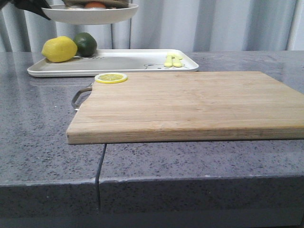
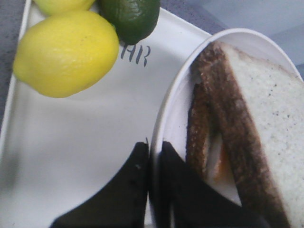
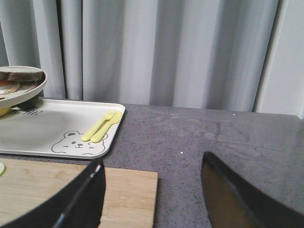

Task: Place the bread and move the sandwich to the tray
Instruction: 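Grasp the plate rim with the left gripper and lift it, then carry the plate with the left gripper and lower it onto the tray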

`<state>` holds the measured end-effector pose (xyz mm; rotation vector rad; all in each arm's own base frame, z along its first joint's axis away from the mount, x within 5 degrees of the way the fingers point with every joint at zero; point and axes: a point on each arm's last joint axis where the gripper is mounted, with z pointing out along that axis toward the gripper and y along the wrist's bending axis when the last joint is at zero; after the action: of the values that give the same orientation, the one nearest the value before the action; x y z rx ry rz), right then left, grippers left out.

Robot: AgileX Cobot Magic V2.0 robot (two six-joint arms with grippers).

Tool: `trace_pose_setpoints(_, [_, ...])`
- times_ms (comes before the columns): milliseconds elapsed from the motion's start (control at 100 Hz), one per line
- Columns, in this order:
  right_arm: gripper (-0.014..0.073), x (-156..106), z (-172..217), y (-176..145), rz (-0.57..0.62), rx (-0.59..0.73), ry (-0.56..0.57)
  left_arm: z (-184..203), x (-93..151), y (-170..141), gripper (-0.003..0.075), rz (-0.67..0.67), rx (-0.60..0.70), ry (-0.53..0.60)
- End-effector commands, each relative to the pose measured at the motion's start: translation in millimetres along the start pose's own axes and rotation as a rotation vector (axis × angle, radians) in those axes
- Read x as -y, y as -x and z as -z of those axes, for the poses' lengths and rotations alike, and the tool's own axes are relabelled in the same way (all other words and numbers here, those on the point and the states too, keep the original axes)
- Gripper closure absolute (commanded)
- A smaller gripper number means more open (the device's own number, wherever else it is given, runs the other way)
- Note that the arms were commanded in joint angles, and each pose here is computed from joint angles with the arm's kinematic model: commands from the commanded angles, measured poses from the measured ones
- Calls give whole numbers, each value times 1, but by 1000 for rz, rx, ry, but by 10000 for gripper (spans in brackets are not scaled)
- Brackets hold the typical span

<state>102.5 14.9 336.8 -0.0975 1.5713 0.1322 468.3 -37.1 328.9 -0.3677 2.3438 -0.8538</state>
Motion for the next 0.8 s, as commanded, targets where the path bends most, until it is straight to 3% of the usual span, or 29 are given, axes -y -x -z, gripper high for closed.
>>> trace_pose_setpoints(0, [147,1,2,17,11,116,-13,22,34,13,740,-3,89,-138])
trace_pose_setpoints(390, [147,1,2,17,11,119,-13,-31,25,3,740,-44,9,-127])
trace_pose_setpoints(790, [147,1,2,17,11,120,-14,-49,17,2,740,-44,23,-113])
